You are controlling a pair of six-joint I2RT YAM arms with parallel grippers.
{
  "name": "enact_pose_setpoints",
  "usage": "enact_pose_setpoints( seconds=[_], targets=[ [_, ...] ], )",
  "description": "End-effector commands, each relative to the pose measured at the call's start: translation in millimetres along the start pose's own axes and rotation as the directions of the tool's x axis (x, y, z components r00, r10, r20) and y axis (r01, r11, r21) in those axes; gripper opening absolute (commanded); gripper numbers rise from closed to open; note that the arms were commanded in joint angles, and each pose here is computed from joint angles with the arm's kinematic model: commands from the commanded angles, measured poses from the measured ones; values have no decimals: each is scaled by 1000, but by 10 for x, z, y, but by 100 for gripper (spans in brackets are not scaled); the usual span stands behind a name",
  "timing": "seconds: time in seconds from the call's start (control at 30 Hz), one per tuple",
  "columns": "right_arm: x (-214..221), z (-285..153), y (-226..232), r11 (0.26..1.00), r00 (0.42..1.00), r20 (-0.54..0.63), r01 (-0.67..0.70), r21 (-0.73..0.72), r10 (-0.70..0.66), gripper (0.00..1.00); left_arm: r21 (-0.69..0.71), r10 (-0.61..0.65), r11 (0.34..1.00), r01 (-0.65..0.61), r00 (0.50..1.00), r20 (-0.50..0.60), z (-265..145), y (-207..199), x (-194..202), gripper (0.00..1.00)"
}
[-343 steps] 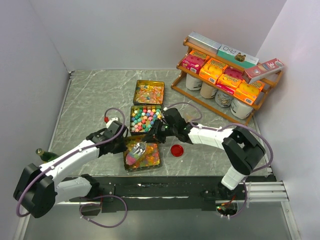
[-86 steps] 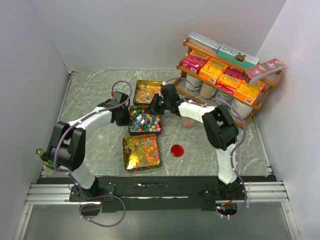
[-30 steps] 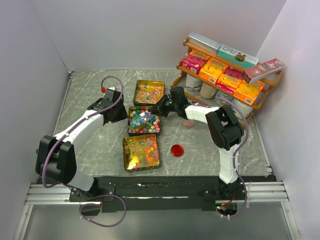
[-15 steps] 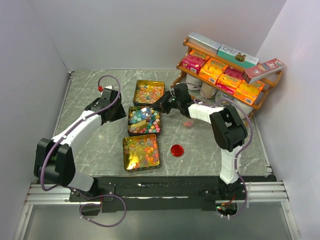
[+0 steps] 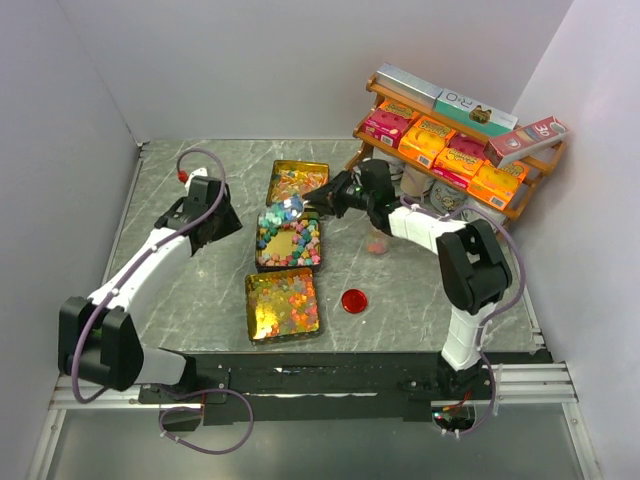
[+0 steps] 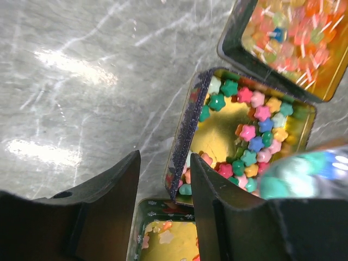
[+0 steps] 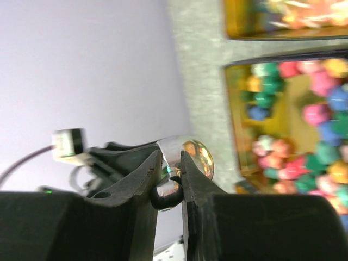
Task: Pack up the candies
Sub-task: Scoop the fake candies from the storage box, then place the fake candies in the packing bottle.
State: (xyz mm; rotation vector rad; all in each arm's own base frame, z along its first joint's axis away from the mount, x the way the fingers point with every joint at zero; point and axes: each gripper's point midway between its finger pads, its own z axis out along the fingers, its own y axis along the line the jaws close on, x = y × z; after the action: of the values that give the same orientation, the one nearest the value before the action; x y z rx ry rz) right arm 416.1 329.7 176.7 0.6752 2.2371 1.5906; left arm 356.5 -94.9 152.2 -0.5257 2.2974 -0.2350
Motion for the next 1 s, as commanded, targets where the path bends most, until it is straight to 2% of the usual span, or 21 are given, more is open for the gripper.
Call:
enact_pose_setpoints(
  seconds=[0.0, 0.2, 0.33, 0.53, 0.7, 0.97],
  targets=[
    [-31, -284, 676, 985, 1000, 18, 7, -175, -4, 0, -14, -56, 998, 57, 995, 79, -146, 84, -138, 48],
    [-82, -593, 841, 980, 996, 88, -3, -197, 21, 0, -17, -61, 998, 63, 994, 95, -222, 205, -47, 48],
    [-105, -812, 791, 984, 990, 120, -49, -170, 70, 0, 33, -65, 998, 62, 992, 108, -255, 221, 52, 47],
    [-158, -1294, 849, 986, 976, 206, -42, -162, 76, 0, 89, -72, 994, 62, 991, 112, -279, 210, 149, 47],
    [-223, -1709, 662, 989, 950, 289, -85, -125, 119, 0, 106, -67, 993, 54, 991, 114, -283, 184, 146, 47],
    [-357, -2300, 156, 982, 873, 452, -179, -52, 183, 0, 116, -56, 992, 44, 994, 96, -258, 157, 178, 46]
  ],
)
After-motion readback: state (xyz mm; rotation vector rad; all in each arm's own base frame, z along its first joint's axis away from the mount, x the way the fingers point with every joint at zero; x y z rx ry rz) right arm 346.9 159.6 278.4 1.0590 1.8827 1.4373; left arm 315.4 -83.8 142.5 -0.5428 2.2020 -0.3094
